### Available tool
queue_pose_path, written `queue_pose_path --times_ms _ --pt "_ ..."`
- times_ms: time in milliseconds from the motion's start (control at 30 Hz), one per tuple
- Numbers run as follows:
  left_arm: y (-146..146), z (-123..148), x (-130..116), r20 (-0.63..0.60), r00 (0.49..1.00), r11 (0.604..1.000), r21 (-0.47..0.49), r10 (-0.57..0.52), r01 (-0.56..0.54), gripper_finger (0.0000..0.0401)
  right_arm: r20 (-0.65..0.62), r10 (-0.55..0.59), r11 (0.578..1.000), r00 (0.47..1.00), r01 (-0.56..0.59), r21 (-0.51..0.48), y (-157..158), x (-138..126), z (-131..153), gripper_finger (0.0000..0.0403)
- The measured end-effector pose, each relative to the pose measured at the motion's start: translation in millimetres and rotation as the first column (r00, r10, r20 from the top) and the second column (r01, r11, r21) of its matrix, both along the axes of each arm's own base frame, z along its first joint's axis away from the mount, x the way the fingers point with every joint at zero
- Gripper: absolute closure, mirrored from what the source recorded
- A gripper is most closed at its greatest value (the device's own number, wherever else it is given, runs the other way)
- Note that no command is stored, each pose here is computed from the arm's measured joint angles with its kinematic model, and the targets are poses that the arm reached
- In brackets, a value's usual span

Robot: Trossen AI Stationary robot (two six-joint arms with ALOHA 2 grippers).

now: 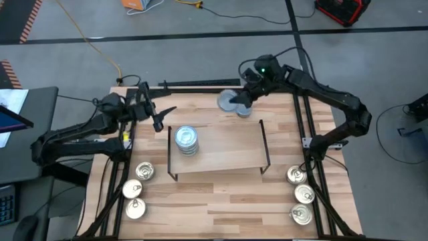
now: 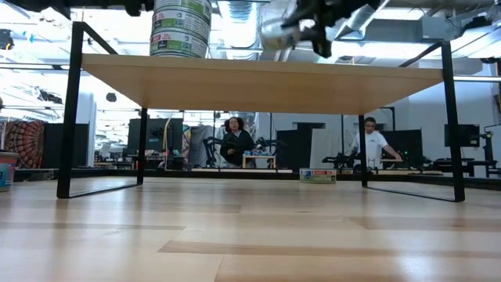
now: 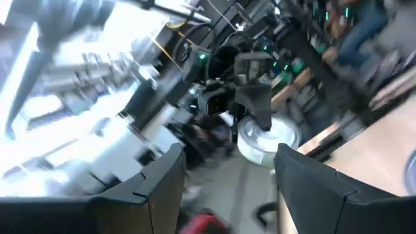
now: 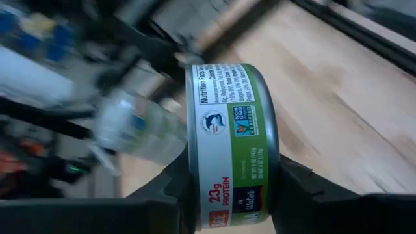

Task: Stack canned seafood by type on shelf
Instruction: Stack the green tuna can on top of the green tuna can on the shelf

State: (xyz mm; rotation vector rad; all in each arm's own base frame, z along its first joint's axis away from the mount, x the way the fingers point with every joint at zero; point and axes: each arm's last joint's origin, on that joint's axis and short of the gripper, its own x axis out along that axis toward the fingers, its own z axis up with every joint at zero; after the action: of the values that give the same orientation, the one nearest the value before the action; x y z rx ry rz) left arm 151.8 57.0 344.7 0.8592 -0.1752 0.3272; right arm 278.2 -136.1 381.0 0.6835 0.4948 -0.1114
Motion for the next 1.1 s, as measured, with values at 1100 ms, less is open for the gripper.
queue_pose_path --times_ms 1100 --pt "-82.0 -7.1 43.9 -0.059 0.877 0.691 0.641 0.477 -0.333 0.0192 0.198 0.121 0.947 0.973 -0.173 0.27 43.5 76.4 -14.8 0.0241"
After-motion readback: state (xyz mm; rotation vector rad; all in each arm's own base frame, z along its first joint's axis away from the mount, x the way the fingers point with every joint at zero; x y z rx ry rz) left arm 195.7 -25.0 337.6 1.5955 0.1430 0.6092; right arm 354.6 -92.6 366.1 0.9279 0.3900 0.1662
